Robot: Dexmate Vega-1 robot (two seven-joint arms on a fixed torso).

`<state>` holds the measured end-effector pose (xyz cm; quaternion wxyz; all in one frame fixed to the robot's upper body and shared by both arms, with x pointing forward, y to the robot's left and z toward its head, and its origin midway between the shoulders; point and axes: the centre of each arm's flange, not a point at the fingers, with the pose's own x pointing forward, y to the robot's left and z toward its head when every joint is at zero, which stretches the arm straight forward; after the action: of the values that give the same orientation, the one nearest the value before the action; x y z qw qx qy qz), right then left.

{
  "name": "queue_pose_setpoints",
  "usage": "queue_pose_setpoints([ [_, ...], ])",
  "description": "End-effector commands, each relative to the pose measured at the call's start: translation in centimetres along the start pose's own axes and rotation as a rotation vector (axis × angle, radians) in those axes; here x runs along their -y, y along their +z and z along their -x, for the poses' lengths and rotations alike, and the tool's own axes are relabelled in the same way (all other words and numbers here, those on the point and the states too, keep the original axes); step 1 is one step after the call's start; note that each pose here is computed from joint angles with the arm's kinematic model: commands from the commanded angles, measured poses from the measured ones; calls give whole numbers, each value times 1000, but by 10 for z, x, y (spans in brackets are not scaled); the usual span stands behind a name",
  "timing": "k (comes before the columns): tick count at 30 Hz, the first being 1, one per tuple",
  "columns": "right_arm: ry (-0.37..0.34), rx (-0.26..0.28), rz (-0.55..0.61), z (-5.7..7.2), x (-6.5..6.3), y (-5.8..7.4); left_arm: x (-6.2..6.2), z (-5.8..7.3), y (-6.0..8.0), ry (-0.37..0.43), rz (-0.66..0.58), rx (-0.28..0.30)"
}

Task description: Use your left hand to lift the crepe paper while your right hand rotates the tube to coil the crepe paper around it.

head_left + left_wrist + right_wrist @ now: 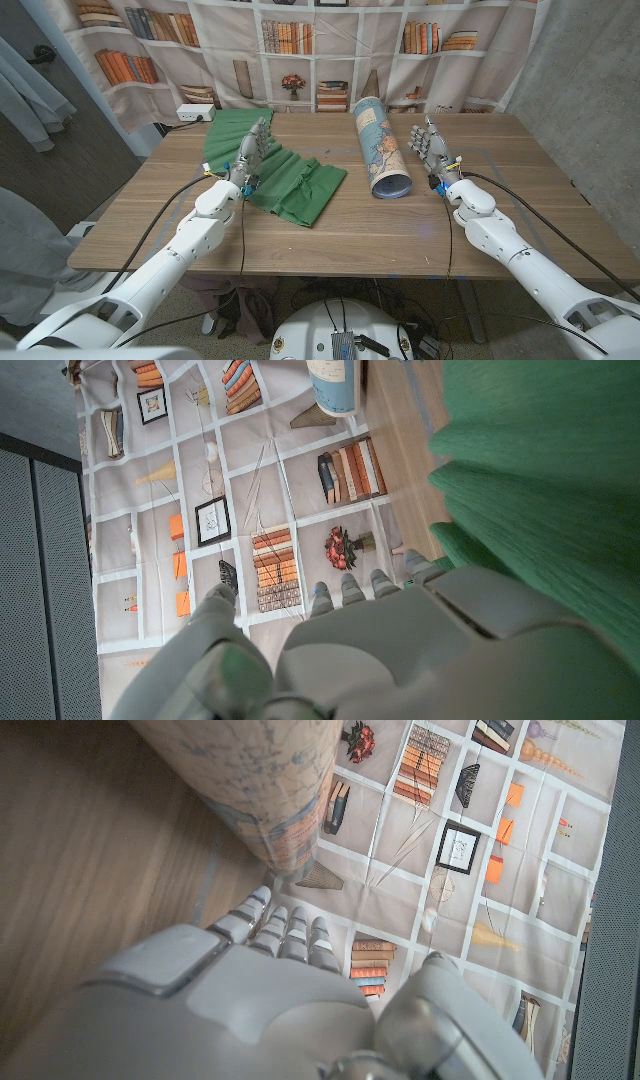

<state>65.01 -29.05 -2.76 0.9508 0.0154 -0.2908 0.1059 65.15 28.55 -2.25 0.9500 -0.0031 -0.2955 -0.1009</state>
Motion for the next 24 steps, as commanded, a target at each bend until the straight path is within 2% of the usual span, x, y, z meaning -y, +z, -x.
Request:
queue_pose_setpoints([
  [1,18,-9,2,3,-5,-2,6,1,1,-14,-20,-2],
  [6,20,-4,3,8,-8,-2,6,5,2,-19,-18,7],
  [10,37,33,17,16,-13,2,11,12,10,-27,-25,38],
  [14,37,52,-8,22,-16,0,18,16,11,-77,-22,73],
  [20,23,82,41,32,-20,6,22,20,12,-105,-56,72],
  [24,21,82,60,39,-19,7,23,23,13,-104,-65,73],
])
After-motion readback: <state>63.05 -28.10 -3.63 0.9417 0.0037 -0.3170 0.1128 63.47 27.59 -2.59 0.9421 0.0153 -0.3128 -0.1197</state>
